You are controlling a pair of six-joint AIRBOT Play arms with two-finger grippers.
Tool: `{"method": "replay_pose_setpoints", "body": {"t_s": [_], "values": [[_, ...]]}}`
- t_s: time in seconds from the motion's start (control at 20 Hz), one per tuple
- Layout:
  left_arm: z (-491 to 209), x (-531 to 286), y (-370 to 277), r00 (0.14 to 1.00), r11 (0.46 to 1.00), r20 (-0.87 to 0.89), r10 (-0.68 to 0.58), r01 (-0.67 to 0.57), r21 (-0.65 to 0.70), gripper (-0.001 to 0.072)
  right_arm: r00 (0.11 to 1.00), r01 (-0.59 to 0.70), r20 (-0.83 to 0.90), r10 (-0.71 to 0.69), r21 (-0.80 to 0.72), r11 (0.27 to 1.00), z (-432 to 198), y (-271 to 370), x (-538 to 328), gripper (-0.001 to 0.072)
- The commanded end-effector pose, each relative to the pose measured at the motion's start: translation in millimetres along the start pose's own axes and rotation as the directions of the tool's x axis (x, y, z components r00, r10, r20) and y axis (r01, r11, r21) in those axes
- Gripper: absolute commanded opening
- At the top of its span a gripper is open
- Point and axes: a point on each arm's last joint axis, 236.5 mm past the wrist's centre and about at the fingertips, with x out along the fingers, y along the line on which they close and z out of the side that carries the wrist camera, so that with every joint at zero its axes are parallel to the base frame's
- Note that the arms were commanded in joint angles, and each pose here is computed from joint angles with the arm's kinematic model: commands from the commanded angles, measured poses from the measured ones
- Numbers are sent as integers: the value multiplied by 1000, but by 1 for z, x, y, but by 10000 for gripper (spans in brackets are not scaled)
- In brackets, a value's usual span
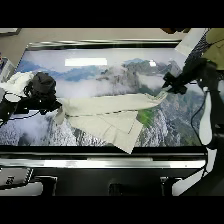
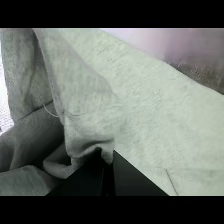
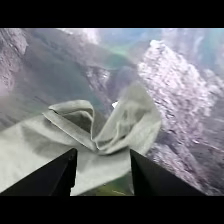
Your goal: Fold the clothes and pants, and hang the long-sleeved shirts on hangers.
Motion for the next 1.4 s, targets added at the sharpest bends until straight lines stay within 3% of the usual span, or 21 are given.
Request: {"method": "replay_pose_setpoints", "body": {"t_s": [0.0, 0.2, 0.35, 0.5, 0.6, 0.7, 1.0, 1.35], "values": [[-2, 1, 3, 1000, 1000, -13, 2, -2, -5, 17, 998, 27, -53, -30, -59, 998, -11, -48, -56, 428], [-7, 1, 3, 999, 1000, -33, 0, 0, -5, 17, 979, -35, -204, 27, -36, 999, -72, -67, -61, 428], [-8, 1, 2, 999, 1000, -38, -1, 1, -5, 17, 933, -161, -324, 153, 2, 987, -146, -45, -33, 429], [-11, 1, 2, 999, 1000, -48, -2, 2, -6, 17, 904, -170, -398, 154, -6, 985, -224, -38, 3, 429], [-12, 1, 2, 999, 1000, -53, -3, 3, -6, 17, 871, -210, -457, 182, -11, 978, -276, -26, 22, 496], [-12, 1, 2, 999, 1000, -53, -3, 3, -6, 17, 846, -226, -495, 199, 4, 974, -314, -15, 37, 495], [-12, 1, 2, 999, 1000, -54, -2, 2, -6, 17, 869, -183, -479, 121, -86, 979, -346, 3, 61, 494], [-12, 2, 3, 999, 1000, -55, -1, 1, -7, 17, 868, -132, -488, 91, -51, 990, -350, -3, 74, 474]]}}
